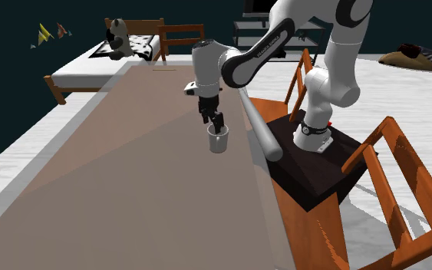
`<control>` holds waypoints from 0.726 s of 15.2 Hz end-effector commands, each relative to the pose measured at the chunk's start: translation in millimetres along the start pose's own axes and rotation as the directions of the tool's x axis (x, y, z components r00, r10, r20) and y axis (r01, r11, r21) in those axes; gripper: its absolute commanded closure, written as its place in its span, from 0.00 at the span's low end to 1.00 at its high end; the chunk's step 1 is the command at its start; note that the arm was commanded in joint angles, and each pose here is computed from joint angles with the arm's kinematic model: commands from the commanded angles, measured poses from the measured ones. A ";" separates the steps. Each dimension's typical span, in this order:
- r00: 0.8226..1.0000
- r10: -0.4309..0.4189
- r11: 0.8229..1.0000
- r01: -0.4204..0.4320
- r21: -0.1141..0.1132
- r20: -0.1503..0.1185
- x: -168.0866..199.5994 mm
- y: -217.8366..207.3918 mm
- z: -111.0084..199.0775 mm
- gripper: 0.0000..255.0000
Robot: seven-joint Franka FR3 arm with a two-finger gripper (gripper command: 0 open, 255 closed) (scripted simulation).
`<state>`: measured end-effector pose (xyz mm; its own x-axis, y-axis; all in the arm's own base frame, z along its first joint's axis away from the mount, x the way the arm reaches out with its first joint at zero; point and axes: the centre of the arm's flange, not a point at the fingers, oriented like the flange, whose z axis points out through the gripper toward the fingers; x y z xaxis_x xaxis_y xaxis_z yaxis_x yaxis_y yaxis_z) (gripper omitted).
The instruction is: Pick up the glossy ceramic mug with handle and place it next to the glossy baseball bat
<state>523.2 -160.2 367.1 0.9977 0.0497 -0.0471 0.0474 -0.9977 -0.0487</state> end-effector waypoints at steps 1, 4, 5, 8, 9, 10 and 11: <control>1.000 0.000 1.000 0.000 0.000 0.000 -1.6 1.1 -20.5 0.00; 1.000 0.000 1.000 0.000 0.000 0.000 -1.6 1.1 -44.1 0.00; 1.000 0.000 1.000 0.000 0.000 0.000 -1.6 1.1 -44.1 0.00; 1.000 0.000 1.000 0.000 0.000 0.000 -1.6 1.1 -44.1 0.00; 1.000 0.000 1.000 0.000 0.000 0.000 -1.6 1.1 -44.1 0.00; 1.000 0.000 1.000 0.000 0.000 0.000 -1.6 1.1 -44.1 0.00; 1.000 0.000 1.000 0.000 0.000 0.000 -1.6 1.1 -44.1 0.00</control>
<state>523.9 -163.4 411.1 0.9976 0.0498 -0.0473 0.0475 -0.9977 -0.0487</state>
